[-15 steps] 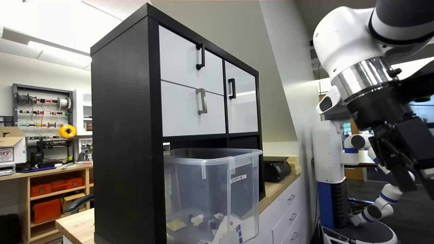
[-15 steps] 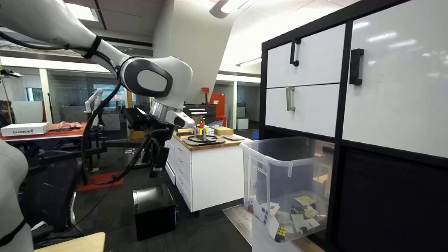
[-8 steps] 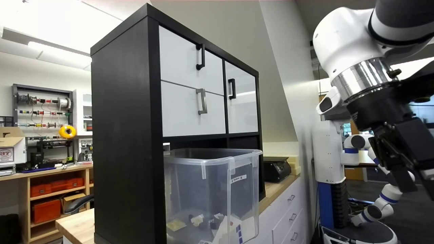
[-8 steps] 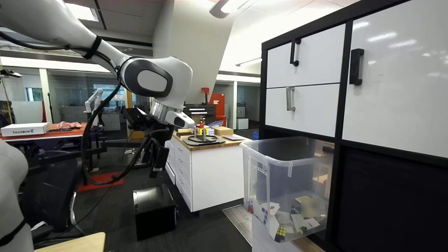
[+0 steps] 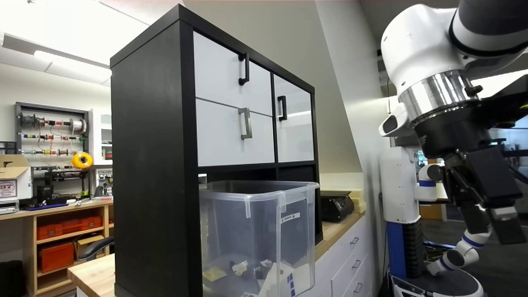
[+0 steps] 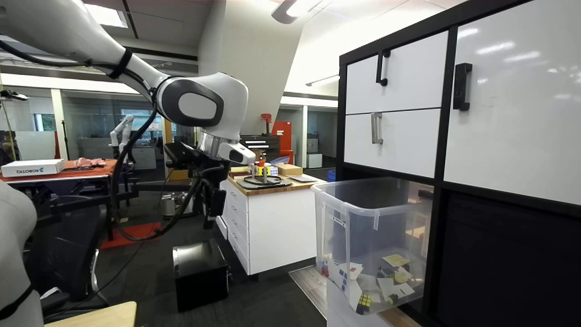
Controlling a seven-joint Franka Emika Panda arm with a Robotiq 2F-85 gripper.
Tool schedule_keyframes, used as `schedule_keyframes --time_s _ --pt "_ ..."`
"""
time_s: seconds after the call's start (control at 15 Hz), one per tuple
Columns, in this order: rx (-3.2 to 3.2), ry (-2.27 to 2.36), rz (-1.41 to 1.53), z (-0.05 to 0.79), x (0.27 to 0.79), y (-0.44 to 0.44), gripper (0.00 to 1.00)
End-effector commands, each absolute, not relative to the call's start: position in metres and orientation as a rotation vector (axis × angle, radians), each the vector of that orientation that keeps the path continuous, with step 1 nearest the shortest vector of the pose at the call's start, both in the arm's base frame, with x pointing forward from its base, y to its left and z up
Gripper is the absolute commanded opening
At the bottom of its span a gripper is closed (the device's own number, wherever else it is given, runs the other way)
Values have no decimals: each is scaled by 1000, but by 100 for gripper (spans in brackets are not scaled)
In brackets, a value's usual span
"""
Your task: Push the box under the cabinet
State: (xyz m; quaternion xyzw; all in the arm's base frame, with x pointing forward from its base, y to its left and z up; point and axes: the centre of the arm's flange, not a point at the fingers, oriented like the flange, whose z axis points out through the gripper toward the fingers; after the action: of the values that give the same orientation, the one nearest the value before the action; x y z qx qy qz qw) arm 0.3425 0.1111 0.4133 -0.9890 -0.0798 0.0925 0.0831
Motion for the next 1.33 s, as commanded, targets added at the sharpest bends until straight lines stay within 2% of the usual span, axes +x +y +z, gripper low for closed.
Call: schedule_keyframes --time_s 0.0,0.67,1.27 --pt "-3006 -204 118 405 356 114 100" --pt "-3089 54 -443 373 423 100 100" --pt "-3076 254 -655 348 479 68 100"
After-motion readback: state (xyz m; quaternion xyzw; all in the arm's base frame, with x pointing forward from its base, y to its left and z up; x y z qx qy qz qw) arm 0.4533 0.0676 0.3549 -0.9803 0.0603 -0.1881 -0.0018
